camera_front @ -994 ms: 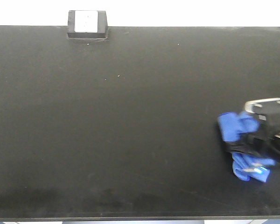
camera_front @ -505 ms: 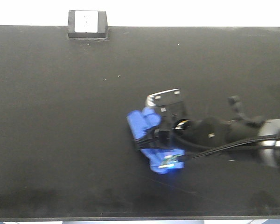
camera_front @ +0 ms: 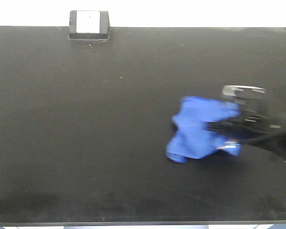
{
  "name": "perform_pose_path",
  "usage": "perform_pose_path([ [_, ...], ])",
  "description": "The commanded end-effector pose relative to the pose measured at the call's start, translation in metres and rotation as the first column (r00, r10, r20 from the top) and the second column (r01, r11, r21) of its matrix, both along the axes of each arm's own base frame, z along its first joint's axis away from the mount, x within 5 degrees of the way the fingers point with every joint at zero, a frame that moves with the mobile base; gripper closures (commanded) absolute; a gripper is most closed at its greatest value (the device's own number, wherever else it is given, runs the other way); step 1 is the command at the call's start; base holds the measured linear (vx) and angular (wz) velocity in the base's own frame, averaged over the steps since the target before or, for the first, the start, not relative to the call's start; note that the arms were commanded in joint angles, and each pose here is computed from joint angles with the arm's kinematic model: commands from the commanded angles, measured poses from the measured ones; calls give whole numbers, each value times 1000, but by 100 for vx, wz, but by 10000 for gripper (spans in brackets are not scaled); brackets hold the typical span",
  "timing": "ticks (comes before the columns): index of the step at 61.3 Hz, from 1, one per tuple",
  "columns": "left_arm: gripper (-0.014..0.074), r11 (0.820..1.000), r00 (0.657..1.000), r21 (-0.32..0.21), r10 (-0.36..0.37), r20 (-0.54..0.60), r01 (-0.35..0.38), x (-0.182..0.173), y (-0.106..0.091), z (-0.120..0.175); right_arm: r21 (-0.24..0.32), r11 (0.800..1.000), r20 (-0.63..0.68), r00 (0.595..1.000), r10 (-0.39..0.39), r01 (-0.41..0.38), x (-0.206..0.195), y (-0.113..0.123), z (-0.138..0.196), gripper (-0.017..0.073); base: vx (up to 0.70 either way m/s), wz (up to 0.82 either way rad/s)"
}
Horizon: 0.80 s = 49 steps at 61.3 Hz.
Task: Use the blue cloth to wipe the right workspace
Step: 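Press the cloth down and drag it across the countertop with the right gripper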
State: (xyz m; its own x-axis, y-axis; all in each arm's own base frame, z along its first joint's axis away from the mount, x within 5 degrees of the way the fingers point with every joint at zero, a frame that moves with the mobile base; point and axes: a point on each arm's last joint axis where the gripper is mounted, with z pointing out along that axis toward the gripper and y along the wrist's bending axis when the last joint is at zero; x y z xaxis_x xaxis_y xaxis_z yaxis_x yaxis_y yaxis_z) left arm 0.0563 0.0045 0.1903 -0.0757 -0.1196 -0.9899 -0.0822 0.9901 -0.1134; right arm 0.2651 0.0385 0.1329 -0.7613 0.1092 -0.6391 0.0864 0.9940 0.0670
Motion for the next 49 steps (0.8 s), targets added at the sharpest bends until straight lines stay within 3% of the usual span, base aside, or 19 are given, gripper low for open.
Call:
perform_pose_path([
  [1,599,1000,998,-4,-9,69,9,0,-1,-2,-33,988,69,987,-146,149,-4,-42,12,557,0,0],
  [10,599,1000,998,-4,-9,69,9,0,-1,-2,-29,962,63,961,-269,271,-12,-75,12,557,0,0],
  [20,599,1000,998,-4,-9,69,9,0,-1,-2,3,971,46,970,-241,241,-10,-67,14,557,0,0],
  [27,599,1000,998,-4,-9,69,9,0,-1,-2,38,984,53,983,-173,171,-5,-40,16,557,0,0],
  [38,599,1000,998,-4,-9,69,9,0,-1,-2,97,995,114,993,1,-12,1,26,28,557,0,0],
  [43,599,1000,998,-4,-9,69,9,0,-1,-2,86,990,175,980,94,-110,2,58,35,557,0,0],
  [49,599,1000,998,-4,-9,69,9,0,-1,-2,63,986,246,960,133,-153,2,74,42,551,0,0],
])
